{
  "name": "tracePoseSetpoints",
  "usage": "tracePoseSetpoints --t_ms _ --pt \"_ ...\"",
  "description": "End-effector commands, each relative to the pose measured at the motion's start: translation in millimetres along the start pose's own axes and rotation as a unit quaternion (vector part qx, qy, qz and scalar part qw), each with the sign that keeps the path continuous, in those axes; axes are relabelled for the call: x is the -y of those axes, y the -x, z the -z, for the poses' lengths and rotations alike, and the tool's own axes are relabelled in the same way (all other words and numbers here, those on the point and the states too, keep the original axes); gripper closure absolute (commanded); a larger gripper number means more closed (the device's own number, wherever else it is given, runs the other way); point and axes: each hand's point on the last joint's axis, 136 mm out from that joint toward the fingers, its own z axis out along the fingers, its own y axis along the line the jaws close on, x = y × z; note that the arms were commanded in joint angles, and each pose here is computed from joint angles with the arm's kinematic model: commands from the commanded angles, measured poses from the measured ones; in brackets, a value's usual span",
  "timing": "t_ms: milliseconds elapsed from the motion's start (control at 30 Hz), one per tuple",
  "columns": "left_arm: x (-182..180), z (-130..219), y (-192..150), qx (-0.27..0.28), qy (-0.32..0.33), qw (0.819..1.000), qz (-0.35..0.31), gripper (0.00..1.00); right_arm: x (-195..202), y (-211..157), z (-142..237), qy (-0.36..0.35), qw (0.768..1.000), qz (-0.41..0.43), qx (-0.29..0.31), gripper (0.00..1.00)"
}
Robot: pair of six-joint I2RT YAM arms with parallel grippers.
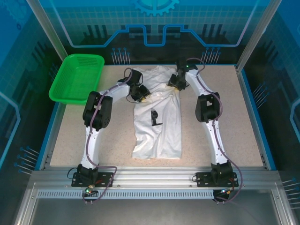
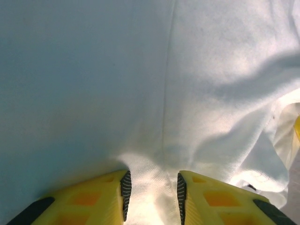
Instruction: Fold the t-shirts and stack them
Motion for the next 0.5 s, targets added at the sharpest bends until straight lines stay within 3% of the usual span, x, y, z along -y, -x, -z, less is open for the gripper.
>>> tracePoseSetpoints --t_ms 0,100,267,367,467 --pt "4.6 -12.3 -5.5 -0.01 0.0 0.999 0.038 0.63 17.8 8.7 -17.3 0.001 1.0 0.009 -0.005 0.54" --pt "12.9 -1.8 4.9 0.008 0.001 0.999 0.032 0.62 0.5 16.5 1.6 0.041 0.999 0.011 0.0 0.46" --pt "24.9 32.7 17.9 0.036 0.002 0.999 -0.01 0.54 -34.5 14.7 73.3 0.069 0.996 0.039 0.028 0.39" --pt "35.1 55.9 19.3 0.048 -0.004 0.998 -0.043 0.5 -31.1 4.0 111.6 0.057 0.997 0.031 0.049 0.39" --pt "46.2 67.5 16.9 0.047 -0.019 0.996 -0.076 0.49 -17.2 -29.0 142.7 0.035 0.997 0.028 0.055 0.4"
